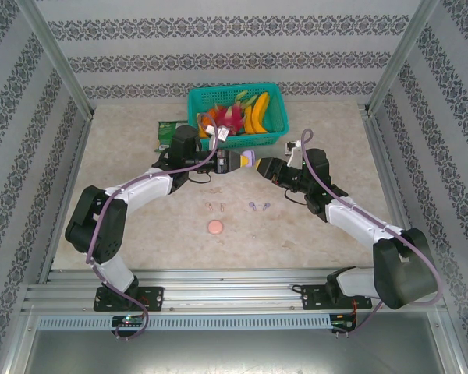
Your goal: Insert the wireless bluetooth earbuds into the charging case
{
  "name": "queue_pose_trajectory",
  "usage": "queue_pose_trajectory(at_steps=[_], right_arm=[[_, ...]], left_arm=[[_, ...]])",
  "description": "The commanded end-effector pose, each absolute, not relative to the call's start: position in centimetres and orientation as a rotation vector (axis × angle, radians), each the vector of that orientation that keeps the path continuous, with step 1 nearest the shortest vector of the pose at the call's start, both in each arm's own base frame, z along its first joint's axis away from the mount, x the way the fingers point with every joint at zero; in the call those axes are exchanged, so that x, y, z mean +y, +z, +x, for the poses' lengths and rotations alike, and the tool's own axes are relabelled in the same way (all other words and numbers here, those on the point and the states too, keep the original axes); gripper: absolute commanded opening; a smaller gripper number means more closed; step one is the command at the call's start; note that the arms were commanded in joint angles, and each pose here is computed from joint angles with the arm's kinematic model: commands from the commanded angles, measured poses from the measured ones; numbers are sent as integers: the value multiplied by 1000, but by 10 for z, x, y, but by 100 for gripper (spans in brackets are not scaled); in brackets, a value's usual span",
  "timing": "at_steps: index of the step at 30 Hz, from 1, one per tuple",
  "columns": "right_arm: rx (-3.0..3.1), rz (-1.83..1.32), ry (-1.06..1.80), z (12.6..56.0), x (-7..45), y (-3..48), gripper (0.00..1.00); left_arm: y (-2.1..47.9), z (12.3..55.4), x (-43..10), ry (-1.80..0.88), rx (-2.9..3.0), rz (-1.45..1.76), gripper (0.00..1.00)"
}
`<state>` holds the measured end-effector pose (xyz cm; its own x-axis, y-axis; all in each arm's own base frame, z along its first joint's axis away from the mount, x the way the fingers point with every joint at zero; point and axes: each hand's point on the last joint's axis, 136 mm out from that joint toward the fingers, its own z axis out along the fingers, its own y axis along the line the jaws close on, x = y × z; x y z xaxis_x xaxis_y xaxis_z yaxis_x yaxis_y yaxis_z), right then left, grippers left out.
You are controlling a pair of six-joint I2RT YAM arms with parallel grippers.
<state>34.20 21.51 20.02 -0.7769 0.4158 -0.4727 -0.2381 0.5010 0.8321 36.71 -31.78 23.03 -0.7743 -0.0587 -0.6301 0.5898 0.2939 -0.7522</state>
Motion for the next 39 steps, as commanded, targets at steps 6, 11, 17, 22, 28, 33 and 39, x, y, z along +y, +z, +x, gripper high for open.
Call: queue_pose_trajectory(at_steps=[6, 11, 17, 22, 28, 33, 39], right_arm=[[2042, 88, 1343, 337, 224, 219, 46], [2048, 83, 1346, 335, 226, 216, 45], [2041, 68, 1357, 331, 228, 219, 45], [2052, 78, 1347, 335, 228, 215, 44], [2058, 84, 1353, 341, 231, 211, 40], [2062, 83, 1359, 344, 233, 209, 39], [2065, 85, 1360, 347, 234, 208, 34]], left_arm=[[236, 367, -323, -1531, 1967, 514, 0], [237, 368, -324, -1531, 1965, 514, 0], [235, 368, -324, -1533, 1970, 513, 0], [238, 367, -325, -1541, 1962, 517, 0], [244, 364, -326, -1545, 1947, 530, 0], [247, 361, -326, -1548, 1941, 540, 0], [246, 360, -327, -1553, 1944, 544, 0]])
